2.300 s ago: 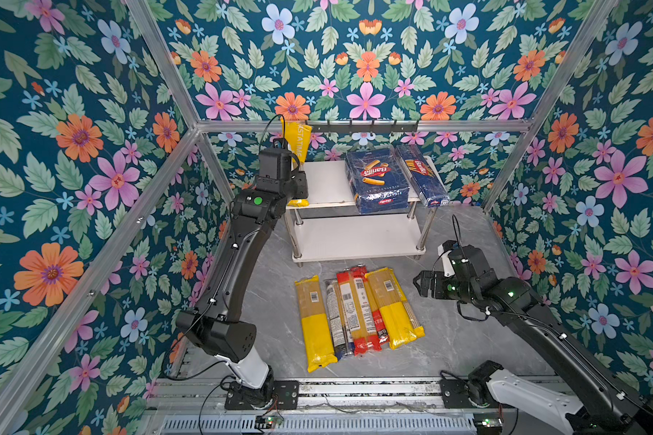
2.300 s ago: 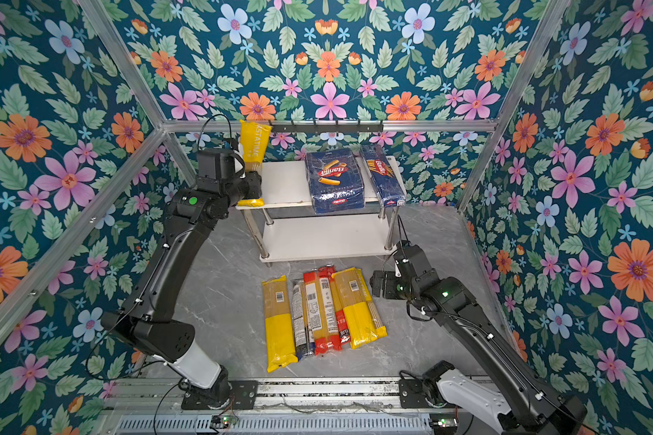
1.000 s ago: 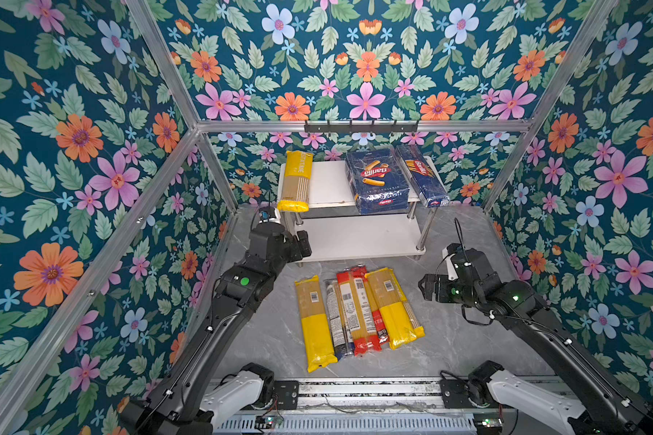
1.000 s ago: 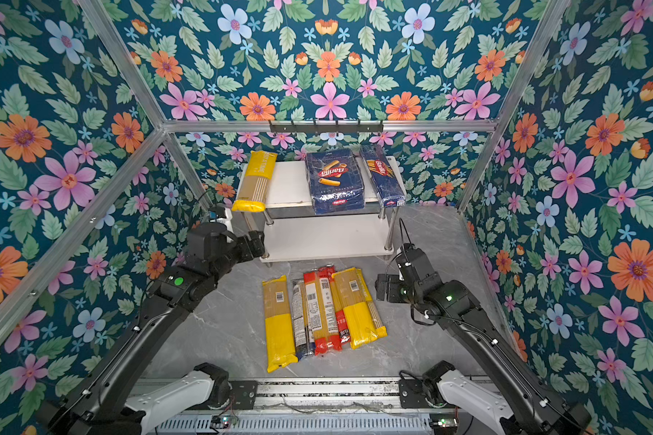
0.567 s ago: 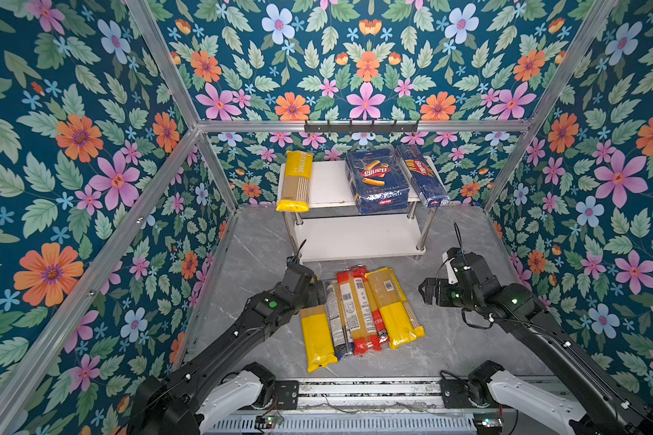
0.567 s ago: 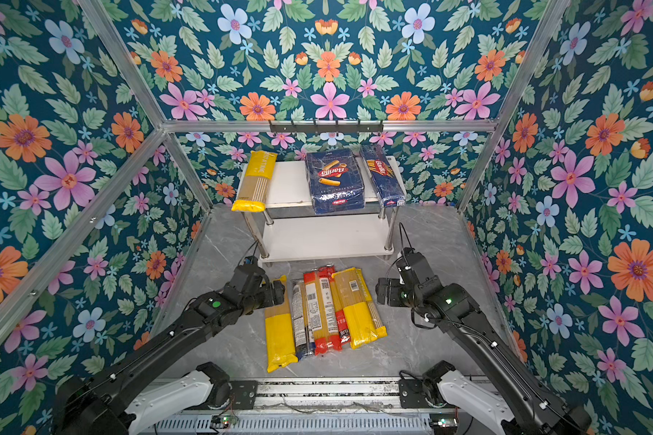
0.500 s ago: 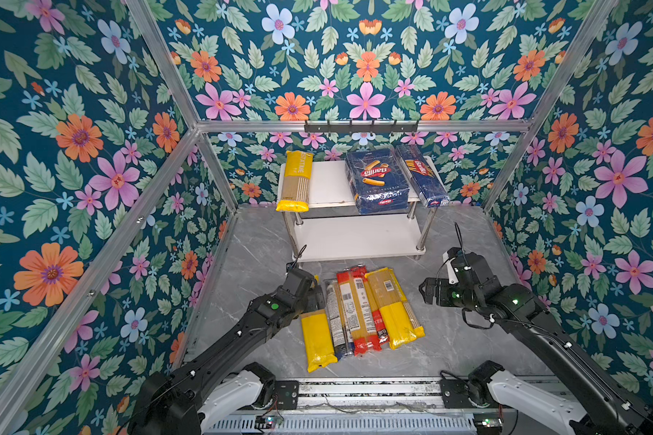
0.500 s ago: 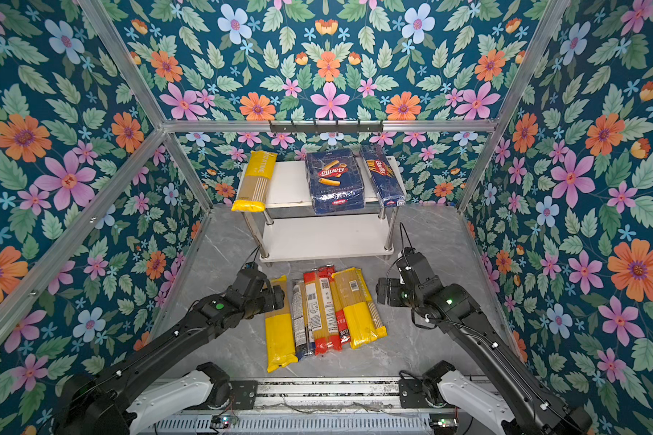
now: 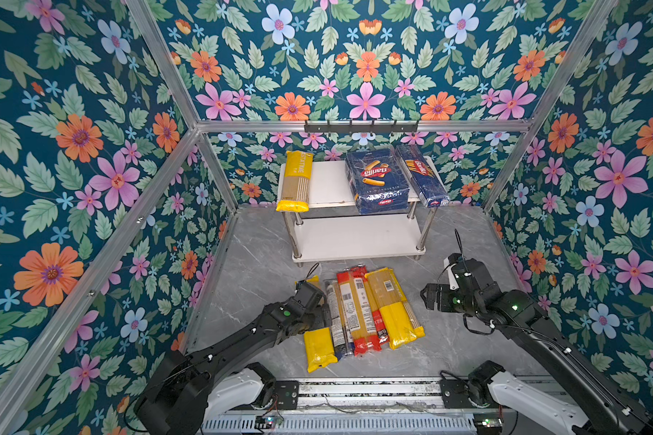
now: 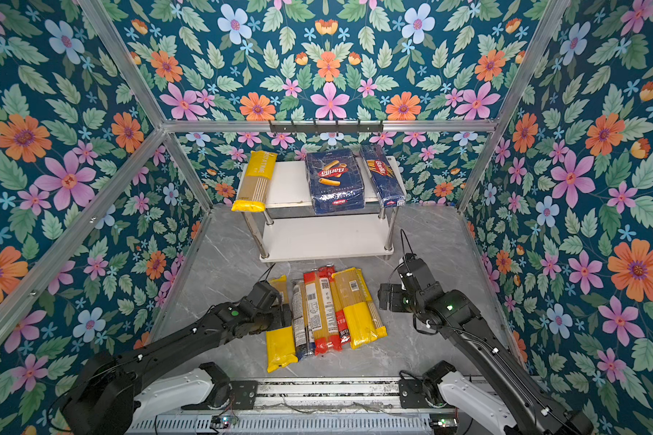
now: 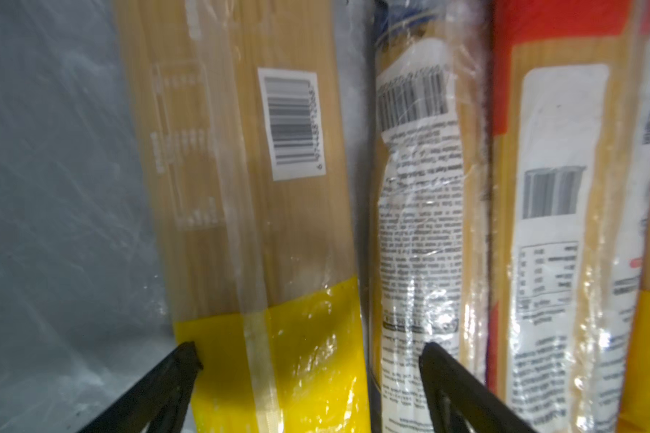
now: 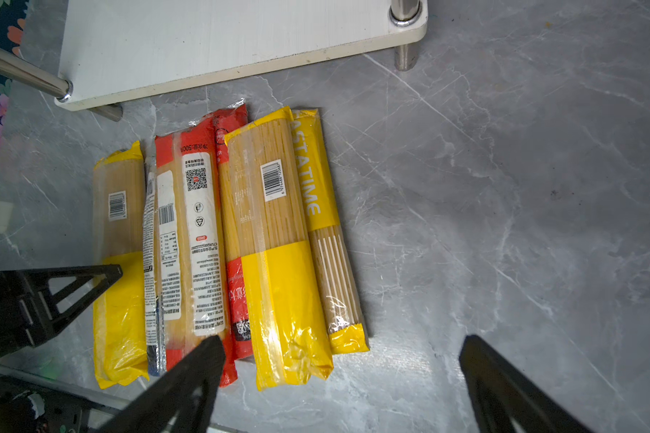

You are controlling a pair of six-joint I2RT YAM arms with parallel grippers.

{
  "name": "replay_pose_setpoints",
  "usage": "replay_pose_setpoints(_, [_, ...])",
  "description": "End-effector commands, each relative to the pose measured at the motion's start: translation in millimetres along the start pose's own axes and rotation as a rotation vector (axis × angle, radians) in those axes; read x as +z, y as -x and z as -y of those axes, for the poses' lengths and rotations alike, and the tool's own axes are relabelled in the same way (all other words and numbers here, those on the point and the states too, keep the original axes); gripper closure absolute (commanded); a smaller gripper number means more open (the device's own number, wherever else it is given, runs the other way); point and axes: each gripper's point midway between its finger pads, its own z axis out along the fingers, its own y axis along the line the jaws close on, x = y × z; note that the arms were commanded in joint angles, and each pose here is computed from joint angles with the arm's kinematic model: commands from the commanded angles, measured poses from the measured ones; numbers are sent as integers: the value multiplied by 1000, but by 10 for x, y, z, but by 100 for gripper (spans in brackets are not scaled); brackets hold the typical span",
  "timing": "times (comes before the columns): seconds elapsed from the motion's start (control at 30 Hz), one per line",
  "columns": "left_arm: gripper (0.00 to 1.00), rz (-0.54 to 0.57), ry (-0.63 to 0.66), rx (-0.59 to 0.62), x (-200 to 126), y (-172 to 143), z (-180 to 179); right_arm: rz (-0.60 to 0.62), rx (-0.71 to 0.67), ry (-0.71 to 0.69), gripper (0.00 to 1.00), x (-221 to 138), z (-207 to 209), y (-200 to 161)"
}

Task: Arrange pasta packages on shelves
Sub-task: Pick up the pasta bag from the bottom-center of the table.

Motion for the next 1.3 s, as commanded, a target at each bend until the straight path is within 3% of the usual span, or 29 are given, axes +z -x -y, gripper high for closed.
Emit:
replay_pose_setpoints(0.0, [5,-31,42,-27,46,-118,-53,34,-6,9,1,-24,-34,91])
replay_pose_setpoints(0.27, [7,-102,217,24,184,-357,-234,52,-8,16,1,-80,-34,108])
replay_pose_setpoints(0.5, [9,-120,221,8,291,-472,-229,66,-10,23,1,-134,-35,118])
replay_pose_setpoints(0.7, [36,-147,221,10,364,-579,-256,66,-11,22,1,-129,-37,130])
replay_pose_setpoints(0.93, [76,-130,201,45,244,-490,-173,51,-12,24,1,-94,-48,116])
replay_pose_setpoints(1.03, [82,-105,186,63,111,-386,-100,52,-11,25,1,-96,-51,125])
replay_pose_setpoints(1.27, [84,-37,144,116,-312,-86,117,54,-11,24,1,-117,-55,139])
